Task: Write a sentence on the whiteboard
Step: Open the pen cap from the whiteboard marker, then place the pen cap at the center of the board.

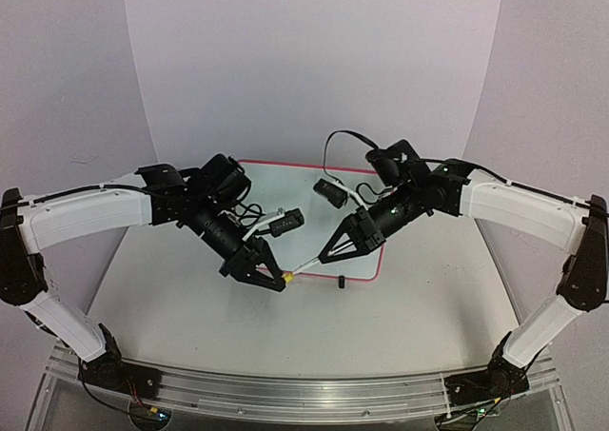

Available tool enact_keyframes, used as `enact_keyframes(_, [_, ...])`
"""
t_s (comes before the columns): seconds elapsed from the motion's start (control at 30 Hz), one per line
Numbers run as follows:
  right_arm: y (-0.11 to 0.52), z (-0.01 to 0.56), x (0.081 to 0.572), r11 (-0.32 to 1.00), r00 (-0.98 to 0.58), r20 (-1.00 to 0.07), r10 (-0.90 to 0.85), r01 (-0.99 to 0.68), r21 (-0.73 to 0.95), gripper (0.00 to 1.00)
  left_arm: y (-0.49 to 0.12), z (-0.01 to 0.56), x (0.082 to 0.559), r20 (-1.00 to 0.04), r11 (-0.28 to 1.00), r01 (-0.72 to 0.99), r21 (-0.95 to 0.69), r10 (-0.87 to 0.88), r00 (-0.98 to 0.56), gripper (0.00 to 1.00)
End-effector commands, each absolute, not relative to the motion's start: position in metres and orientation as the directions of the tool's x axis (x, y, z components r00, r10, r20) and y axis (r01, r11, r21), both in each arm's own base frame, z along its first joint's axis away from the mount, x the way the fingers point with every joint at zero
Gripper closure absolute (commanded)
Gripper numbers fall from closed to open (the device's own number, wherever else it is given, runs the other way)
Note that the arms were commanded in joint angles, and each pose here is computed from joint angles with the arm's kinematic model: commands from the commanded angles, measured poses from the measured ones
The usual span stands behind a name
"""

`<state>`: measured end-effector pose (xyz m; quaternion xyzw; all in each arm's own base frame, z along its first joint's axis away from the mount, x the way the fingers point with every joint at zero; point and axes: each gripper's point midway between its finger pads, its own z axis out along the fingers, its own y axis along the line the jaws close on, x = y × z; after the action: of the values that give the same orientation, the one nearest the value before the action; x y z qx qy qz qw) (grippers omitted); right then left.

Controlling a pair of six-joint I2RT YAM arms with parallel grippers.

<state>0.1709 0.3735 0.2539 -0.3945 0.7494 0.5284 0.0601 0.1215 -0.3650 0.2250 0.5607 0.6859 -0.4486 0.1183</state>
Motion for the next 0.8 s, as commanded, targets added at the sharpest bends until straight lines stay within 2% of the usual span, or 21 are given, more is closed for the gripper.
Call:
enact_keyframes(0.0, [0.335, 0.28, 0.183, 0.15, -0.66, -0.572, -0.487, -0.708, 0.69, 1.0, -0.342, 0.215, 0.107, -0.601, 0.011, 0.856, -0.517, 0.707, -0.372, 1.0])
enact_keyframes(0.23, [0.305, 0.288, 0.177, 0.242, -0.625, -0.587, -0.515, -0.762, 0.6, 1.0, -0.335, 0.204, 0.116, -0.584, 0.086, 0.864, -0.496, 0.704, -0.405, 1.0])
enact_keyframes(0.37, [0.3, 0.296, 0.183, 0.285, -0.628, -0.618, -0.473, -0.773, 0.567, 1.0, -0.33, 0.197, 0.16, -0.64, 0.315, 0.863, -0.395, 0.58, -0.504, 1.0])
enact_keyframes(0.43, [0.302, 0.295, 0.196, 0.352, -0.672, -0.621, -0.404, -0.741, 0.572, 1.0, -0.319, 0.189, 0.186, -0.656, 0.481, 0.8, -0.359, 0.479, -0.583, 1.0])
enact_keyframes(0.53, [0.302, 0.3, 0.218, 0.414, -0.672, -0.696, -0.252, -0.725, 0.55, 1.0, -0.291, 0.178, 0.22, -0.682, 0.698, 0.627, -0.345, 0.273, -0.679, 1.0])
enact_keyframes(0.63, [0.291, 0.318, 0.237, 0.484, -0.62, -0.78, -0.085, -0.71, 0.511, 1.0, -0.271, 0.154, 0.227, -0.65, 0.778, 0.493, -0.388, 0.148, -0.745, 1.0])
enact_keyframes(0.77, [0.273, 0.328, 0.248, 0.554, -0.545, -0.837, 0.04, -0.685, 0.472, 1.0, -0.259, 0.12, 0.231, -0.583, 0.825, 0.402, -0.398, 0.111, -0.804, 0.99])
